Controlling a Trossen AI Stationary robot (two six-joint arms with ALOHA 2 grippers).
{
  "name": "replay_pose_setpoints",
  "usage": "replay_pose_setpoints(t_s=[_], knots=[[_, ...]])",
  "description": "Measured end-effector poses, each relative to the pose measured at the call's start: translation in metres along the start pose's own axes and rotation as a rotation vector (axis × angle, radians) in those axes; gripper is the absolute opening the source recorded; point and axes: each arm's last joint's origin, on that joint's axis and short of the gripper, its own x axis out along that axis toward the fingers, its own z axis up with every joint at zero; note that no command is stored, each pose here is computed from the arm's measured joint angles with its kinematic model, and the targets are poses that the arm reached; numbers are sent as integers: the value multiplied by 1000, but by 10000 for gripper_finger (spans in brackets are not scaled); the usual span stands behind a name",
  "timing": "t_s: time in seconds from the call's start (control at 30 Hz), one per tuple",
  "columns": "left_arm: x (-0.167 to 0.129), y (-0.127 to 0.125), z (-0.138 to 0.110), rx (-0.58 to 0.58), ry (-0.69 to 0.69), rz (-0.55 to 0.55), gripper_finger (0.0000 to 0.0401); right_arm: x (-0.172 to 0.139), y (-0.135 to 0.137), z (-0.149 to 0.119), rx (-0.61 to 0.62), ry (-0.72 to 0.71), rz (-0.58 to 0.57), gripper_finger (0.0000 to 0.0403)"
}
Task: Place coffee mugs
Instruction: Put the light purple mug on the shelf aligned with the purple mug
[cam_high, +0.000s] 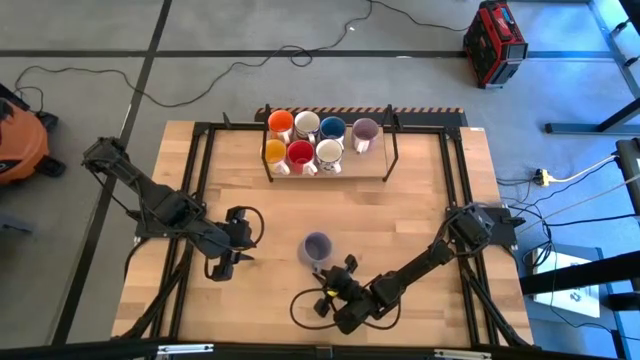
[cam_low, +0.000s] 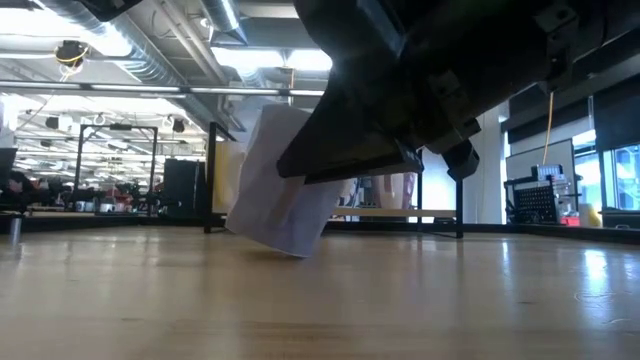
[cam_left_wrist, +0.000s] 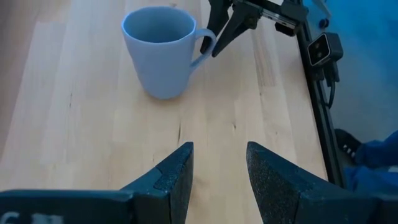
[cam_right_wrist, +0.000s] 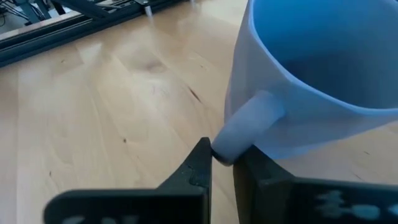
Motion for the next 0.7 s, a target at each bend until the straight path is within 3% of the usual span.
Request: replay_pose_setpoints(t_s=[0.5,0.7], knots=[[0,0,0,30,3,-4,144,-13,-7,11,-159,135,11,22],[0,0,0,40,3,-4,144,-14,-6,13,-102,153,27,63]])
